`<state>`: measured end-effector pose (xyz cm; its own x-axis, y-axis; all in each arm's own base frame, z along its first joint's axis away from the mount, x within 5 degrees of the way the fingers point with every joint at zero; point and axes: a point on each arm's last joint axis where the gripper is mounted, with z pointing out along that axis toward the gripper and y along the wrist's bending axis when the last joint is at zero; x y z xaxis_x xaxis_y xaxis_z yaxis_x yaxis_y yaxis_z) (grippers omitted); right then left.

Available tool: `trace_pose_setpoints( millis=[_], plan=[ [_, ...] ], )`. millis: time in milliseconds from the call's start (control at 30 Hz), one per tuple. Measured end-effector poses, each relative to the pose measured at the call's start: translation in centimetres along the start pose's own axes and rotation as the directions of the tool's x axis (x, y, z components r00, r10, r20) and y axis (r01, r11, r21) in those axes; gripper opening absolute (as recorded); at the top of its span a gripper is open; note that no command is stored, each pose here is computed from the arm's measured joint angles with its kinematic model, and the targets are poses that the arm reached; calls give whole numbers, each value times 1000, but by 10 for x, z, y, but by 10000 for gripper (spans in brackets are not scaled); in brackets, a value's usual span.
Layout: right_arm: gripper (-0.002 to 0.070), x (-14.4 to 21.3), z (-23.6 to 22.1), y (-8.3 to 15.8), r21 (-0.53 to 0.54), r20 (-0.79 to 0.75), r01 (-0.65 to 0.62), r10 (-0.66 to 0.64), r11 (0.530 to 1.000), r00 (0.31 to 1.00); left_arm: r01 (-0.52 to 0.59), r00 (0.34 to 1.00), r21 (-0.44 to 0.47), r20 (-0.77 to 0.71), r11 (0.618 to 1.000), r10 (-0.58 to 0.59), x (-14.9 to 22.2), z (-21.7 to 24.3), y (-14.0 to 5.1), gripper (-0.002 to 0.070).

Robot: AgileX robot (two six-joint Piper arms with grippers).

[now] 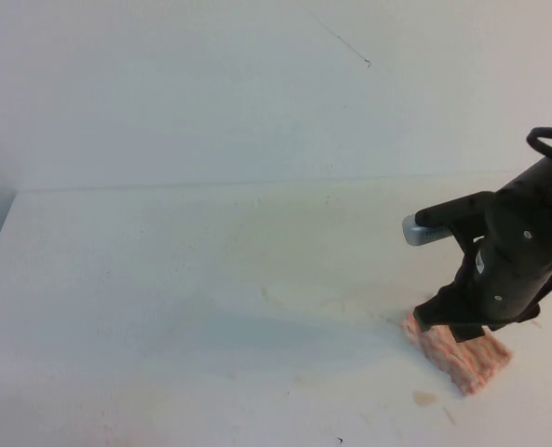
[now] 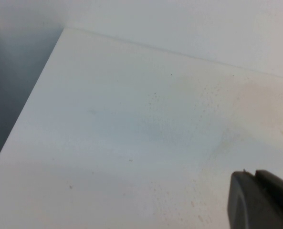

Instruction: Wipe the table

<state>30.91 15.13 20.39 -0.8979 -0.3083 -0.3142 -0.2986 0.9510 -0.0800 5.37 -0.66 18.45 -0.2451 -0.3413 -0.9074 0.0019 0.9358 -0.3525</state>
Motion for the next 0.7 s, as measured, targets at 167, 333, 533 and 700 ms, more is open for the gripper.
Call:
trace_pose_setpoints(
  millis=[167, 333, 533, 700],
  plan=[
    [308, -6, -47, -4, -47, 175, -17, 25, 999, 984, 0, 1000, 0, 0, 1000, 0, 0, 0, 0, -1],
    [199, -1, -111, -13, -112, 382, -77, 115, 991, 917, 0, 1000, 0, 0, 1000, 0, 0, 0, 0, -1],
    [-4, 20, -167, -25, -143, 496, -92, 152, 985, 855, 0, 1000, 0, 0, 1000, 0, 0, 0, 0, -1],
    [-4, 37, -199, -33, -138, 569, -87, 151, 987, 809, 0, 1000, 0, 0, 1000, 0, 0, 0, 0, -1]
  ],
)
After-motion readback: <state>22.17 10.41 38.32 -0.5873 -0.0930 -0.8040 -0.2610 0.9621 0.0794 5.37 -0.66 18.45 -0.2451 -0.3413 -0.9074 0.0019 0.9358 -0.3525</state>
